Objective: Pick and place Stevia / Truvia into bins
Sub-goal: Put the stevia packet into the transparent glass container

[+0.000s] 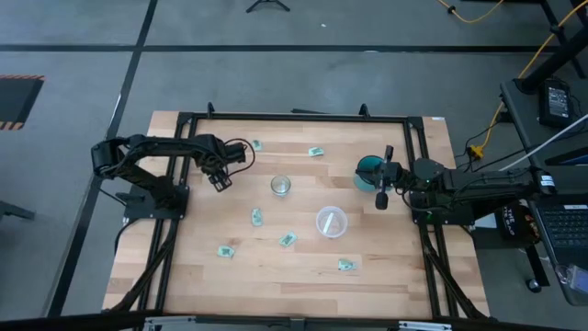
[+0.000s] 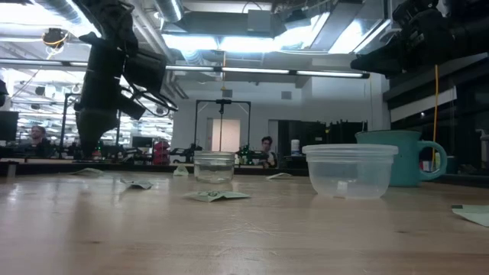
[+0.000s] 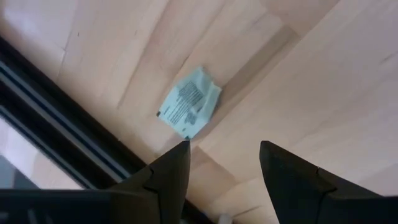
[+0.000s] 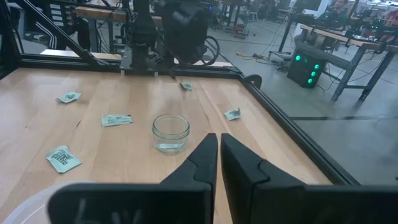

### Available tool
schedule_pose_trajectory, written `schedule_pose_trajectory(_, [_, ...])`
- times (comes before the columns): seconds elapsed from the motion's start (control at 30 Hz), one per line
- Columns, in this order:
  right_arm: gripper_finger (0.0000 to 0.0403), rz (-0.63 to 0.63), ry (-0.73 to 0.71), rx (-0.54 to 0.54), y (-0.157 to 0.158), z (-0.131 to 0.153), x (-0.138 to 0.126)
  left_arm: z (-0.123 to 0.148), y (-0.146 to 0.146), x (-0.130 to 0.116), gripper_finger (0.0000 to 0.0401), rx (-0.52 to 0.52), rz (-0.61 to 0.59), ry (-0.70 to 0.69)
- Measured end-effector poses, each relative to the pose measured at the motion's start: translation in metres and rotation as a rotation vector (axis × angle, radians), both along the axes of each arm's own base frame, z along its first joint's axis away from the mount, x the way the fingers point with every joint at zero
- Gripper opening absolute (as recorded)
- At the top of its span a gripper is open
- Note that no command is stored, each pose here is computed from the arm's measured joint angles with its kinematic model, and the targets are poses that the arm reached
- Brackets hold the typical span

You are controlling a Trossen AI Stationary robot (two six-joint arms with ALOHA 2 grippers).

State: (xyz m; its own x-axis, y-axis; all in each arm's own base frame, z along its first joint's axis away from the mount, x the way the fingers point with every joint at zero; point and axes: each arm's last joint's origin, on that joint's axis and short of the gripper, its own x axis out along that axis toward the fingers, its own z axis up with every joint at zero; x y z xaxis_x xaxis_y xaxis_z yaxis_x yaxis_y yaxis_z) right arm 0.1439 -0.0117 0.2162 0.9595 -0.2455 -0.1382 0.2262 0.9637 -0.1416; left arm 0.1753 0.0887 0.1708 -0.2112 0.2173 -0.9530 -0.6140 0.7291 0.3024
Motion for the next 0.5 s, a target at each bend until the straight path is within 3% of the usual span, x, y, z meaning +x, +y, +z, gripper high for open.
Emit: schedule_pose_trajectory(0.5, [0.0026, -0.001, -0.027, -0.001, 0.000, 0.003, 0.000, 0.001, 0.022, -0.005, 0.0187, -0.047, 0.056, -0.081])
